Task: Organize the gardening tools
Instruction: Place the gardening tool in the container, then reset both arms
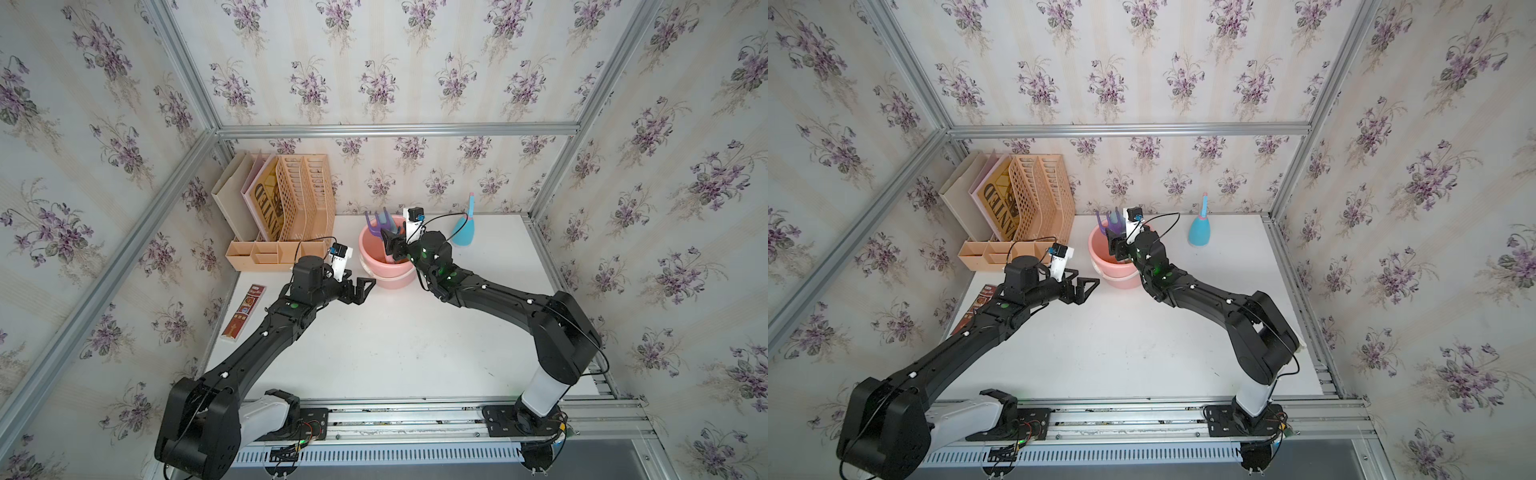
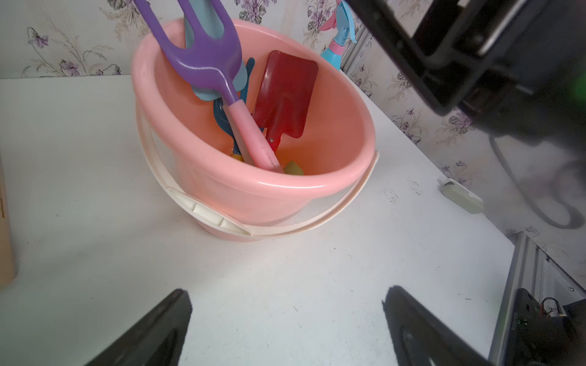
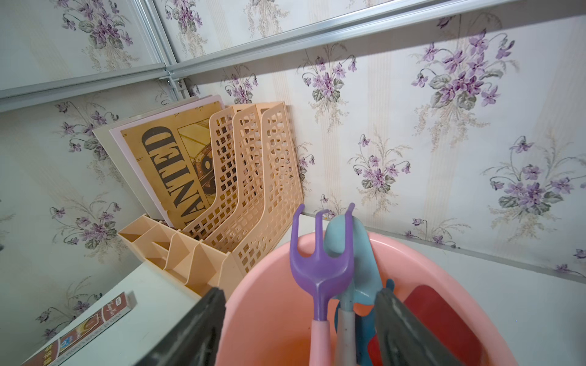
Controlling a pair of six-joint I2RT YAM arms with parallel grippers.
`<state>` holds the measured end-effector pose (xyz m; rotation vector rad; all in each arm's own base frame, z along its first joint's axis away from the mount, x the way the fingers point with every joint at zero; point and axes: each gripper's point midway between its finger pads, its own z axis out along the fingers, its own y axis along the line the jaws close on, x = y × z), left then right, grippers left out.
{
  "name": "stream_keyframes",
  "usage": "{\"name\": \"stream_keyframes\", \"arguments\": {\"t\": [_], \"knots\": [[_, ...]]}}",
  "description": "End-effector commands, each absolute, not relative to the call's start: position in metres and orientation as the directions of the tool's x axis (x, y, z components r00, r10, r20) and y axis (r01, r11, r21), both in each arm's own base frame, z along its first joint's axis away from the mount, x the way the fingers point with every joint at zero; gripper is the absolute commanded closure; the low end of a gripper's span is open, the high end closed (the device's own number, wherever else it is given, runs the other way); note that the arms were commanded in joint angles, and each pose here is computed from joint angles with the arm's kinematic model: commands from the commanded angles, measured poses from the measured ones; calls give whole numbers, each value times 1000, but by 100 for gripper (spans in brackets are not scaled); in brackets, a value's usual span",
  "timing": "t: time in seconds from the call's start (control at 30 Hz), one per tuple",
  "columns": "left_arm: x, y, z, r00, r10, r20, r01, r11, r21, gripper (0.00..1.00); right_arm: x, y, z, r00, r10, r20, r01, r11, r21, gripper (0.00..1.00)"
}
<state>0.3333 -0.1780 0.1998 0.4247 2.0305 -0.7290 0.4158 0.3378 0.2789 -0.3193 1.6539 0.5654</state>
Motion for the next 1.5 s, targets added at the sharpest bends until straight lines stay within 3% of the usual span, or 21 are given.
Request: {"name": "stream_keyframes", "arguments": {"t": [0.0, 0.5, 1.0, 1.27, 1.47], "knots": [[336, -173, 200, -514, 41, -857, 545, 787, -289, 1, 404, 320, 275, -174, 73, -982, -487, 860, 150, 18], [328, -133, 180, -460, 85, -884, 411, 903, -127, 1, 359, 197, 233, -299, 39, -953, -325, 935, 140, 1], [336, -101, 165, -380, 255, -889, 299, 944, 143, 1, 366, 63, 181, -309, 65, -949, 121, 992, 29, 1], [351, -74, 159, -351, 324, -879, 172, 944, 280, 1, 359, 24, 170, -184, -13, -983, 257, 965, -61, 0], [351, -46, 142, -359, 258, -897, 95, 966, 239, 1, 355, 13, 143, -227, -51, -973, 312, 942, -122, 0]]}}
